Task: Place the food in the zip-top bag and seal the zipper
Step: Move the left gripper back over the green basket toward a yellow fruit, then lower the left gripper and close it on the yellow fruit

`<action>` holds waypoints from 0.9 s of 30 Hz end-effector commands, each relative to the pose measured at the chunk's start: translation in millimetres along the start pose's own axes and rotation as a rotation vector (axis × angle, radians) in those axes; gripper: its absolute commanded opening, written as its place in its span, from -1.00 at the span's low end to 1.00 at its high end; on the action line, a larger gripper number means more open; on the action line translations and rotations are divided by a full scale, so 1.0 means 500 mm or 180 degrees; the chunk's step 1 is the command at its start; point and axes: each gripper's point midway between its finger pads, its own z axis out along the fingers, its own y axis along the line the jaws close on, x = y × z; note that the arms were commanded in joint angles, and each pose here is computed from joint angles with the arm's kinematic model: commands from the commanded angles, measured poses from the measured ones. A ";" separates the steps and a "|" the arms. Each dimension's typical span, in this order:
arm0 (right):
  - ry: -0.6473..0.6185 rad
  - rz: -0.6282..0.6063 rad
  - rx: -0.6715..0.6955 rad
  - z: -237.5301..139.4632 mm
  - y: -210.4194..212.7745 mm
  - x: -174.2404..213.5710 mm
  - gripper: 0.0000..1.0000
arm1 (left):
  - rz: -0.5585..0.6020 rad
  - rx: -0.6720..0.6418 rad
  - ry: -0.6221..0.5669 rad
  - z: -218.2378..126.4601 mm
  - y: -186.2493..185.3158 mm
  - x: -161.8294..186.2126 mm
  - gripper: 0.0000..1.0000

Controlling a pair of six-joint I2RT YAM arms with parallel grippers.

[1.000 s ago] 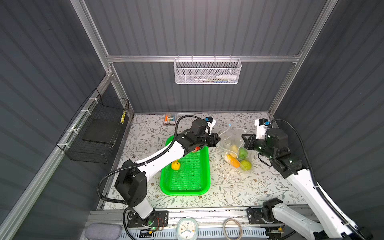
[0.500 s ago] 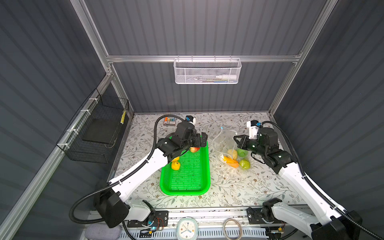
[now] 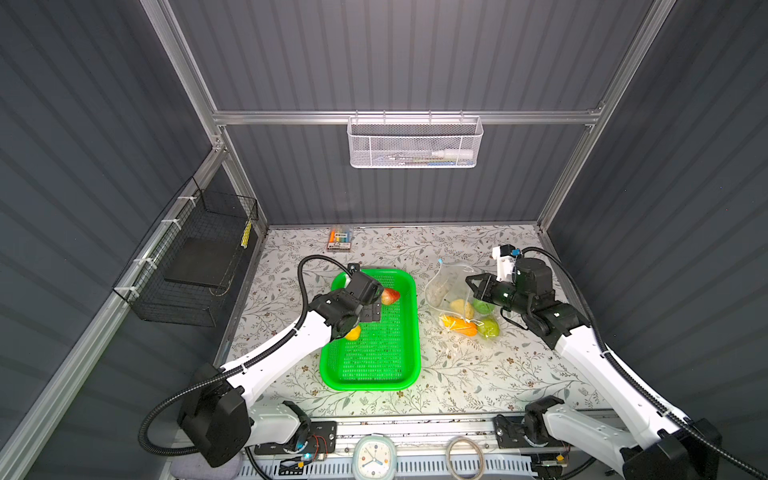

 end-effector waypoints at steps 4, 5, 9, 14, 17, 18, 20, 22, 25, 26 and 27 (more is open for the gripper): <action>0.0028 0.0050 -0.0030 0.006 0.006 -0.002 -1.00 | 0.0094 -0.0260 0.0165 0.045 0.015 0.033 0.96; 0.0030 0.0054 -0.0038 0.007 0.007 -0.002 -1.00 | 0.0103 -0.0269 0.0200 0.052 0.013 0.040 0.96; 0.0063 0.0063 -0.0032 0.009 0.005 0.002 -1.00 | 0.0110 -0.0291 0.0309 0.078 0.010 0.065 0.97; 0.0079 0.0050 -0.0025 0.009 0.006 0.000 -1.00 | 0.0112 -0.0278 0.0408 0.101 0.003 0.085 0.96; 0.0084 0.0060 -0.0043 0.011 0.010 -0.002 -1.00 | 0.0124 -0.0249 0.0462 0.114 -0.005 0.094 0.91; 0.0087 0.0059 -0.0042 0.011 0.010 -0.002 -1.00 | 0.0130 -0.0244 0.0485 0.118 -0.007 0.099 0.90; 0.0093 0.0061 -0.0045 0.012 0.010 -0.002 -1.00 | 0.0139 -0.0222 0.0556 0.129 -0.013 0.110 0.86; 0.0099 0.0055 -0.0031 0.012 0.008 0.000 -1.00 | 0.0146 -0.0204 0.0622 0.139 -0.017 0.122 0.82; 0.0119 0.0050 -0.0020 0.013 0.007 0.002 -1.00 | 0.0122 -0.0193 0.0702 0.148 -0.021 0.135 0.81; 0.0127 0.0049 -0.0014 0.014 0.005 0.003 -1.00 | 0.0108 -0.0187 0.0721 0.150 -0.022 0.139 0.81; 0.0123 0.0051 -0.0015 0.014 0.006 0.002 -1.00 | 0.0096 -0.0182 0.0743 0.152 -0.023 0.143 0.80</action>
